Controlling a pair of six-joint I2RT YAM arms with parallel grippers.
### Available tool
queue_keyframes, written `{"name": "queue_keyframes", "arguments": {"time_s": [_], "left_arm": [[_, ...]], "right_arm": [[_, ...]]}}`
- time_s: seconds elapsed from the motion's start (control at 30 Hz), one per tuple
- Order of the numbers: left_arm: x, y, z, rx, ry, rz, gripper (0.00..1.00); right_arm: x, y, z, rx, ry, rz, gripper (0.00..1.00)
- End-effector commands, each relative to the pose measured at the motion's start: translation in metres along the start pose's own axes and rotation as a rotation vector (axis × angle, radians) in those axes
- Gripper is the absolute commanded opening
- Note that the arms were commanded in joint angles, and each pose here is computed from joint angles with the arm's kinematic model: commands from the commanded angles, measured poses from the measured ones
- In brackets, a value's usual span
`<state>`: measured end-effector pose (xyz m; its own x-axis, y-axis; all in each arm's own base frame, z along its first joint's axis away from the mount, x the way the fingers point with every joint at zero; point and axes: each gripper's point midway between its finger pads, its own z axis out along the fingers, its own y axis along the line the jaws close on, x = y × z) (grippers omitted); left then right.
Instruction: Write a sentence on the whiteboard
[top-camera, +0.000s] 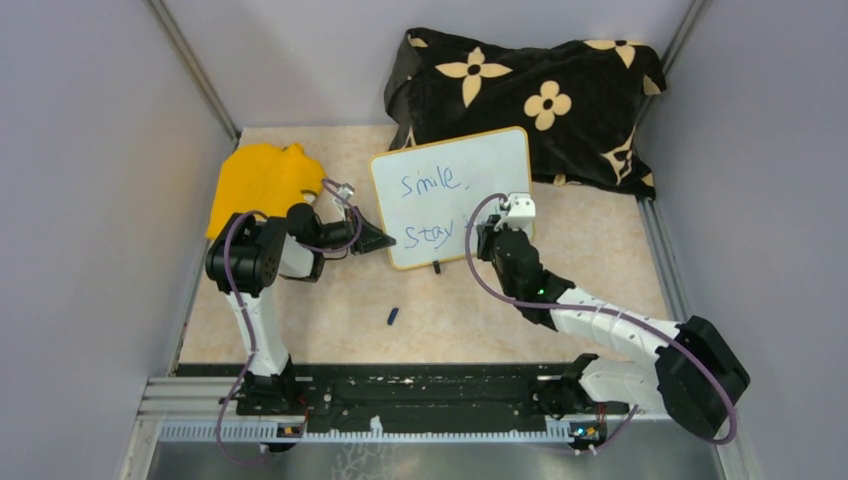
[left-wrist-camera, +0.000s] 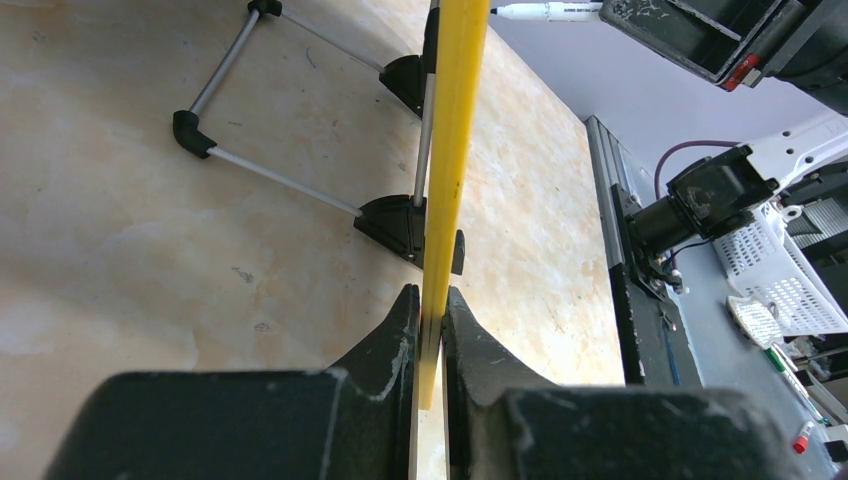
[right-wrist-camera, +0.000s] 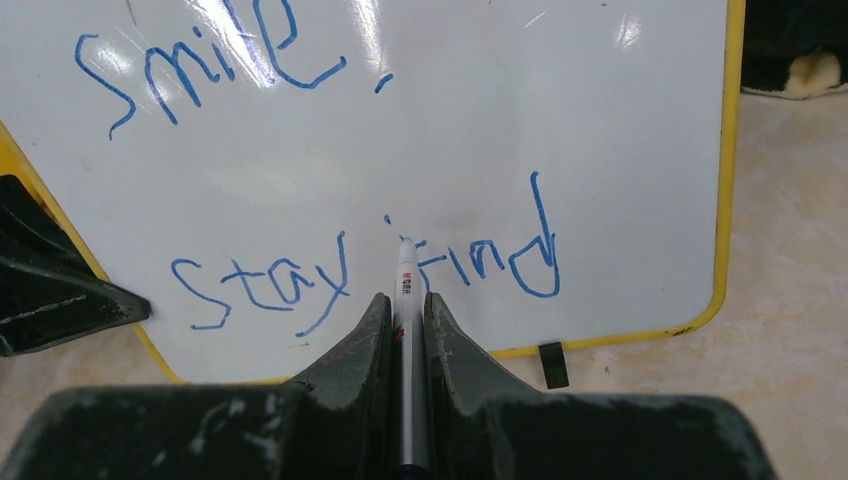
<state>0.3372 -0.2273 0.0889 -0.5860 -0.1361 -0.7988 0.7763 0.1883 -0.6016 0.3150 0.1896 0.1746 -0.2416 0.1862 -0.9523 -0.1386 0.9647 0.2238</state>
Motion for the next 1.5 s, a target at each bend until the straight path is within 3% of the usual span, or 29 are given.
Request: {"name": "queue_keyframes", "arguments": {"time_s": [0.0,1.47], "left_arm": [[0.01,0.007,0.002,-0.029,0.019,-0.061,0.0],[0.012,0.008,0.002,-0.032,0.023,-0.068,0.0]], "right_arm": [[-0.028,0.004,0.006,0.001,-0.082,0.066,0.0],[-0.004,-0.017,0.024,0.046,-0.022,0.077,0.0]]}}
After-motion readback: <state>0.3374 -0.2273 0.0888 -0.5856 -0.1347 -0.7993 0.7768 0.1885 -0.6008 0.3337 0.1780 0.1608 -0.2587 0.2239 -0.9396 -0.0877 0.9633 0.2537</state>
